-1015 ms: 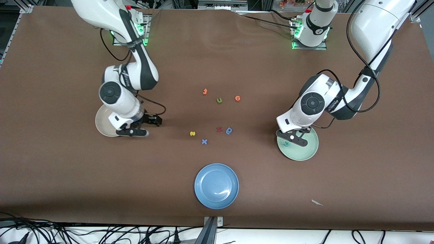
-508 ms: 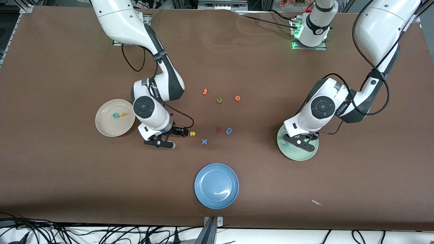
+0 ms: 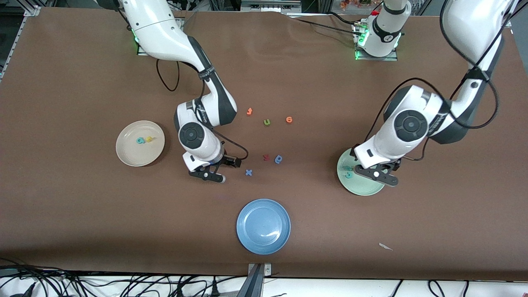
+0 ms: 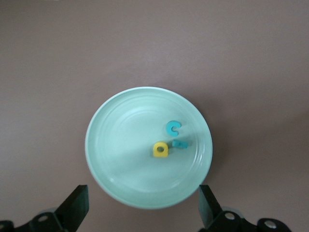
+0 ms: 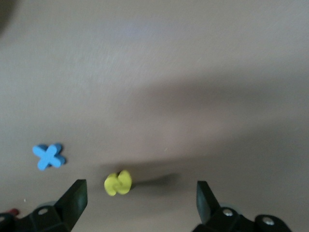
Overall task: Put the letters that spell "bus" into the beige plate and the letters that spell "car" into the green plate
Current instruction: 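Release the a on the green plate while the right gripper reaches the yellow 2, then grasp the yellow 2 with the right gripper while the left gripper returns to rest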
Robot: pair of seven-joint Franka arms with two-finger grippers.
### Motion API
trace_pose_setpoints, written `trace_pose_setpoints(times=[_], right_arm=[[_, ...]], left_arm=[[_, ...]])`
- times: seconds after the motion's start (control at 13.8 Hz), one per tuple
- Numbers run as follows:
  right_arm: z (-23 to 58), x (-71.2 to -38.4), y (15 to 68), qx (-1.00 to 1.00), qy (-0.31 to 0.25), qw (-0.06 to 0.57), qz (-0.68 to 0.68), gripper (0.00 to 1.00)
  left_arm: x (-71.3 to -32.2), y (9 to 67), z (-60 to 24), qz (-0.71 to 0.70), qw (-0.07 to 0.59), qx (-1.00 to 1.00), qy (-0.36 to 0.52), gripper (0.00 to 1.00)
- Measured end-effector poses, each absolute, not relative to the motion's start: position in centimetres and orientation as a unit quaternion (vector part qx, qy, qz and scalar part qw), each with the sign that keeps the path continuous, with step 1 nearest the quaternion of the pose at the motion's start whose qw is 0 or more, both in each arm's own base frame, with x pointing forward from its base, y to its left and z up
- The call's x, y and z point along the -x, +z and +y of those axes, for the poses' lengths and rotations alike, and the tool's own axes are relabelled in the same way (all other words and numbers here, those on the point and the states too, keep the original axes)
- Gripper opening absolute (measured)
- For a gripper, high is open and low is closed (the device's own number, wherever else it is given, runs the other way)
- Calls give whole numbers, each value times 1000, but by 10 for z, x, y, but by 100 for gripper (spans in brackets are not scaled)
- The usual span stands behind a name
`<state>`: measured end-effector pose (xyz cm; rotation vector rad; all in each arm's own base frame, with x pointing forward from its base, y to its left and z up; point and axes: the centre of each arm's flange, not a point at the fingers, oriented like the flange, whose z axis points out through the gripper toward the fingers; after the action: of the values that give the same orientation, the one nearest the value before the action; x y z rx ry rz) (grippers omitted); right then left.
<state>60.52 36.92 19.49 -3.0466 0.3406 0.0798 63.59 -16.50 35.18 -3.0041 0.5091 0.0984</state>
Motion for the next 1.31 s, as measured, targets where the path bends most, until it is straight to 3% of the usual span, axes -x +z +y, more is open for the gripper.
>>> trace_pose_setpoints(times=[0.36,0.51,0.73,0.8,0.94,1.23,1.31], right_arm=[[384,-599,181,994,29,30,102,100],[386,-601,177,994,29,28,100,97],[388,-602,176,994,29,28,99,85],[388,-602,177,994,29,28,98,85],[389,-601,177,994,34,26,98,70],[389,-601,177,994,35,25,97,61],[389,-602,178,994,35,25,97,54]], left_arm=[[-652,458,-134,122,70,990,-3,100],[-653,491,-122,100,48,994,-21,100],[-643,525,-110,75,35,996,-34,100],[-637,542,-106,77,42,995,-43,100],[-617,571,-90,83,35,995,-51,100],[-573,571,-67,66,24,997,-30,100],[-568,571,-67,66,24,997,-29,100]])
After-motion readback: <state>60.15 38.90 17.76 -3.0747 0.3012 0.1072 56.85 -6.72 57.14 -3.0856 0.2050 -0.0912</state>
